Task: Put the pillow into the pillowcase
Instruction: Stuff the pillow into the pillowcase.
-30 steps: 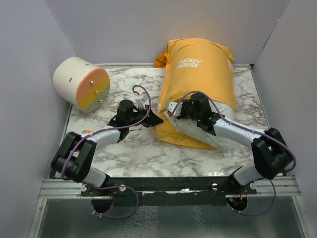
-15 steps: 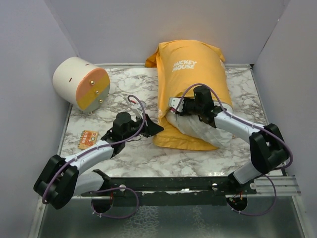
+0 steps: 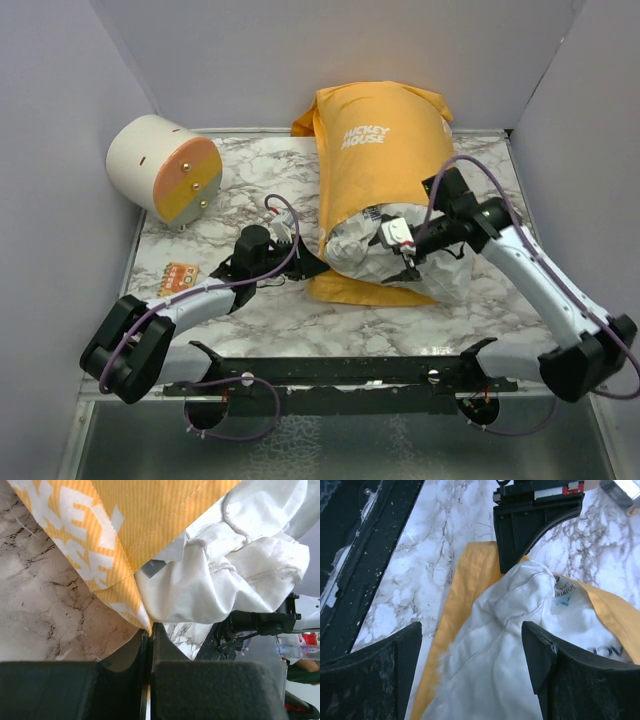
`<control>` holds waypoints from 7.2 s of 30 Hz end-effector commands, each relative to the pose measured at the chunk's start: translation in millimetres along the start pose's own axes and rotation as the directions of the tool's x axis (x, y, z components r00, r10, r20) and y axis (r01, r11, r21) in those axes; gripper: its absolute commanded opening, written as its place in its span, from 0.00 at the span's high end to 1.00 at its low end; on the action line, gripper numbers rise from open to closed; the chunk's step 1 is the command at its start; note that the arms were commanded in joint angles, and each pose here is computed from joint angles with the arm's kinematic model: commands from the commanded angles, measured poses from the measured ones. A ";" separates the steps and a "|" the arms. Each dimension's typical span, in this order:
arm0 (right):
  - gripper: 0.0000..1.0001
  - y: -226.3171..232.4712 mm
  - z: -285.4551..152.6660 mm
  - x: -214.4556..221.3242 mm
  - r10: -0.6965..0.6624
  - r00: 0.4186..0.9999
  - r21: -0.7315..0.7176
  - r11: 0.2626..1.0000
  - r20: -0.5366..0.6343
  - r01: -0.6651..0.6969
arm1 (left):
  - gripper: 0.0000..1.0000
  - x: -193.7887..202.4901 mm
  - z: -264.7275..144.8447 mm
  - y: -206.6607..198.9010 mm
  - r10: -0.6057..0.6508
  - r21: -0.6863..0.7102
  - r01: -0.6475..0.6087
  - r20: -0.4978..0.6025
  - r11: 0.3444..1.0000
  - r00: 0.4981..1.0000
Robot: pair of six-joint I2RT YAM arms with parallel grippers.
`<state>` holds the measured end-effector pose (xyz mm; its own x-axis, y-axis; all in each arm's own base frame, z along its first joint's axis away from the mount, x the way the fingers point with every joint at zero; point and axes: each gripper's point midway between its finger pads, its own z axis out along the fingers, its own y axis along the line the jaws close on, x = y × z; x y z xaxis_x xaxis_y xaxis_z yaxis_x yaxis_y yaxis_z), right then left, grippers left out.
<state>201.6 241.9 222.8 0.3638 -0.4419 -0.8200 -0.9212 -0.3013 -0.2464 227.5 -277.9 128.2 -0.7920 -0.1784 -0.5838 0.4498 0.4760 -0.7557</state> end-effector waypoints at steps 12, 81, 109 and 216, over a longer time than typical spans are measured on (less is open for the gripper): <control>0.30 -82.8 -59.7 157.1 0.276 0.820 0.675 0.718 -0.502 0.171 | 1.00 3.7 -12.1 -33.2 0.033 0.126 -0.026 -0.053 0.992 0.998; 0.45 -37.8 -87.8 229.1 0.683 0.649 0.271 0.590 0.335 -0.760 | 0.15 34.2 127.5 -150.9 0.979 0.242 -0.954 -0.062 -0.176 -0.196; 0.46 -27.8 -88.8 232.0 0.753 0.588 0.288 0.516 0.297 -0.807 | 1.00 -99.4 176.0 -51.4 0.933 -0.301 -0.940 -0.358 -0.163 -0.047; 1.00 -15.2 -111.2 21.4 0.455 0.766 0.280 0.744 0.454 -0.607 | 1.00 -315.2 -15.8 11.3 0.862 -0.893 0.325 0.409 0.311 0.300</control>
<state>275.7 130.7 240.0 -0.2001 -0.1659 -0.9656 -0.9161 0.3813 0.1243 480.4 -316.0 226.9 0.1027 0.1101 -0.9886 -0.0367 0.9936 0.1069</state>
